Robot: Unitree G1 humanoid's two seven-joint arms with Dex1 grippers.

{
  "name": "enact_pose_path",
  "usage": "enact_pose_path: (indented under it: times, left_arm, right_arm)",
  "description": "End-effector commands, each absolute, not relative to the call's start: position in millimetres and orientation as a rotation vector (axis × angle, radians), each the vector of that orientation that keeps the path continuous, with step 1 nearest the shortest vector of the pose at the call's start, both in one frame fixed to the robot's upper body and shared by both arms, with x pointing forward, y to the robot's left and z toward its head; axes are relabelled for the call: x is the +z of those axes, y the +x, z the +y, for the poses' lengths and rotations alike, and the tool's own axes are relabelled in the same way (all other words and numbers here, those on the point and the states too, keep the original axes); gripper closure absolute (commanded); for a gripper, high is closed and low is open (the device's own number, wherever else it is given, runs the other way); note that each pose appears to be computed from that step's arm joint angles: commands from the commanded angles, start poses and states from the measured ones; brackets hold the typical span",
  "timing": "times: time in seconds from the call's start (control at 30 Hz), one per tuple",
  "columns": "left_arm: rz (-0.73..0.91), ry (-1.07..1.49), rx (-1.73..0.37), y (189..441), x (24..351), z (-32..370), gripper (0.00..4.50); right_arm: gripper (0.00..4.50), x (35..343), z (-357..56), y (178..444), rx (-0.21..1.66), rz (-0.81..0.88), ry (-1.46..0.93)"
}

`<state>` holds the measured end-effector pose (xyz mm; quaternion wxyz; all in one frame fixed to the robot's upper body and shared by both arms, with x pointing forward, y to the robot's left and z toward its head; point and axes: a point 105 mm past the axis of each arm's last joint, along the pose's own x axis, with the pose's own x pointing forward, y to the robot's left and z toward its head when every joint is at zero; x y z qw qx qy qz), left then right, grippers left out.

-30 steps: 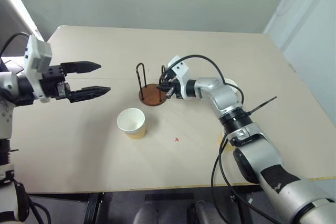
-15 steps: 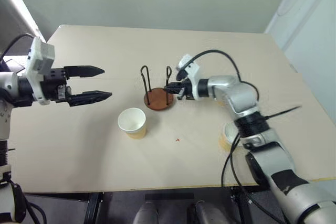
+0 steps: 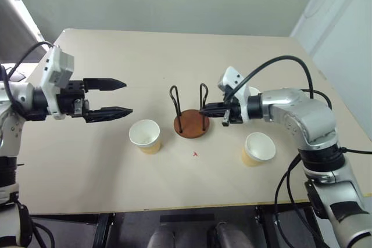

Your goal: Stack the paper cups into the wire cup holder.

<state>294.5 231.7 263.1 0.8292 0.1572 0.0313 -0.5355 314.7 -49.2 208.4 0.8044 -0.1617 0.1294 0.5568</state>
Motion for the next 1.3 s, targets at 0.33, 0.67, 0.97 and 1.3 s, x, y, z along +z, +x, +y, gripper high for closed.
enact_pose_path:
  times: [0.33,0.67,0.97,1.3]
  left_arm:
    - [0.026,0.362,-1.171,295.3,272.7,224.1,0.0]
    - [0.022,0.364,-1.181,297.3,274.1,223.0,0.0]
    - [0.016,0.36,-1.178,298.3,274.3,223.8,0.0]
    - [-0.003,0.355,-1.165,303.1,276.3,221.2,0.0]
  right_arm:
    - [4.48,204.4,-71.2,296.5,1.16,0.29,-0.4]
    - [4.25,182.0,-74.1,287.4,1.167,0.341,-0.43]
    - [1.35,178.7,-74.9,283.1,1.188,0.358,-0.414]
    - [0.98,204.2,-86.0,276.6,1.243,0.346,-0.41]
